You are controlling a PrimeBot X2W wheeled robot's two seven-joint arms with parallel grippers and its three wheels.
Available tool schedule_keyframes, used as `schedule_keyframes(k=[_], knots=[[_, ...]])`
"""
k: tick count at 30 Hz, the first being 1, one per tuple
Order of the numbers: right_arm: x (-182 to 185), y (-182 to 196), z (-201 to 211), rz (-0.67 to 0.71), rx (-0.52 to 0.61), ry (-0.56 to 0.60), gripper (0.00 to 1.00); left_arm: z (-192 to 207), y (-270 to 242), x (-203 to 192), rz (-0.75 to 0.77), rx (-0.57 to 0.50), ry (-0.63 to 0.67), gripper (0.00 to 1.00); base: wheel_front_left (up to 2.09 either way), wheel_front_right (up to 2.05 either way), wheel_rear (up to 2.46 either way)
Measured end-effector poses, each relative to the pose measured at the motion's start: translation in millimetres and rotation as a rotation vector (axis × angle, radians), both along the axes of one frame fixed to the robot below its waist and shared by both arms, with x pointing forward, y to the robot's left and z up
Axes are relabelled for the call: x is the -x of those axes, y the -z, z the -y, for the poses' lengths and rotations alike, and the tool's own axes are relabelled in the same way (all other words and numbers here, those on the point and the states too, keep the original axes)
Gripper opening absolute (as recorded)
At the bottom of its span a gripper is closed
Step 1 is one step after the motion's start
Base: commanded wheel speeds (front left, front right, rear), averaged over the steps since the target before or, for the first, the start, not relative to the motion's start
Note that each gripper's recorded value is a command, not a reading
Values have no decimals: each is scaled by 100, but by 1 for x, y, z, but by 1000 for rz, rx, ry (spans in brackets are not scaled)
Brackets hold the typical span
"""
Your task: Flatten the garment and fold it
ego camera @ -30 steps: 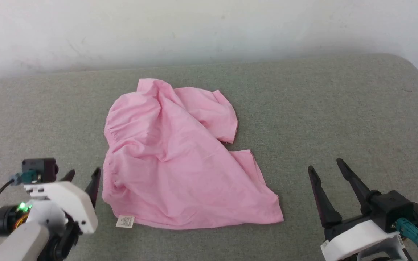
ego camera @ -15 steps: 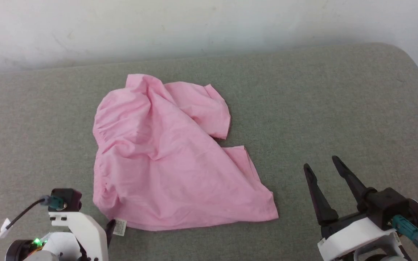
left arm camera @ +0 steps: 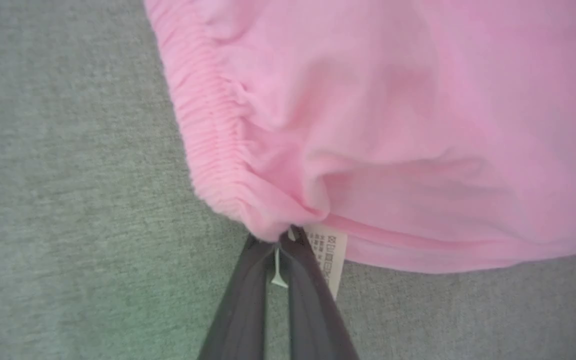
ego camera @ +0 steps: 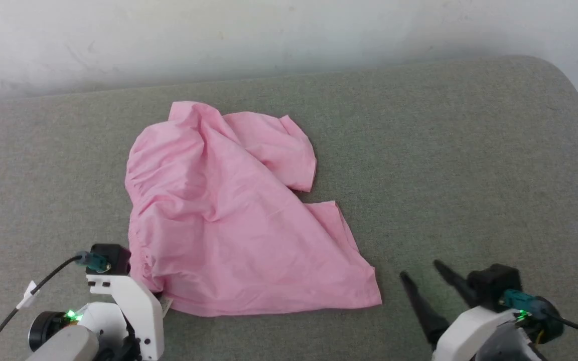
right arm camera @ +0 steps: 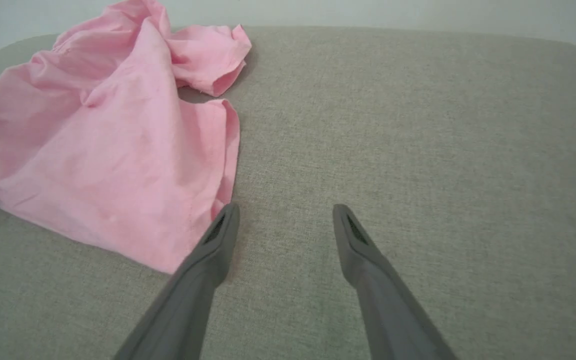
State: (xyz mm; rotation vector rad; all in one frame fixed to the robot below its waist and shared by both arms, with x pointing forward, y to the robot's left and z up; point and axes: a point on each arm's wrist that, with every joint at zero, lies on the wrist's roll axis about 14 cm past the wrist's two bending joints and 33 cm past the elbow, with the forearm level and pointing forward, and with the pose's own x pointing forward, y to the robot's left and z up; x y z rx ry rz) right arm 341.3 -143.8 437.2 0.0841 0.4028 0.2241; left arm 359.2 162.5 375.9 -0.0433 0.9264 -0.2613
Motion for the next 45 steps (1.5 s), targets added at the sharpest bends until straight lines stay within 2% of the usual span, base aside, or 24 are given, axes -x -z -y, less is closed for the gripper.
schedule_keyframes(k=[3, 9, 14, 18, 19, 20, 25, 29, 32, 36, 41, 45], knots=[[5, 14, -14, -87, -11, -71, 100, 2, -5, -2, 44, 20, -14, 0, 0, 0, 0], [0, 27, -44, -171, -17, -206, 100, 11, -20, -3, 145, 53, -28, 0, 0, 0, 0], [16, 64, -61, -368, -4, -301, 100, 13, -34, -5, 214, 66, -38, 0, 0, 0, 0], [16, 74, -67, -457, 7, -348, 98, 12, -39, -3, 232, 75, -54, 0, 0, 0, 0], [16, 75, -67, -476, 4, -355, 45, 12, -39, -3, 232, 78, -60, 0, 0, 0, 0], [16, 77, -68, -500, 0, -361, 0, 11, -38, -1, 227, 79, -68, 0, 0, 0, 0], [15, 73, -75, -526, -23, -387, 0, 9, -36, 4, 220, 80, -77, 0, 0, 0, 0], [5, 59, -69, -427, -12, -367, 0, 9, -50, -2, 281, 89, -78, 0, 0, 0, 0], [-18, 25, -64, -260, -18, -334, 0, 8, -74, -14, 369, 83, -54, 0, 0, 0, 0], [-50, -48, -54, 33, -23, -279, 0, 8, -128, -39, 564, 56, -7, 0, 0, 0, 0], [-78, -161, -33, 432, -12, -187, 0, 21, -218, -71, 854, 33, 71, 0, 0, 0, 0], [-93, -235, -13, 655, -12, -105, 0, 33, -279, -92, 1024, 40, 110, 0, 0, 0, 0]])
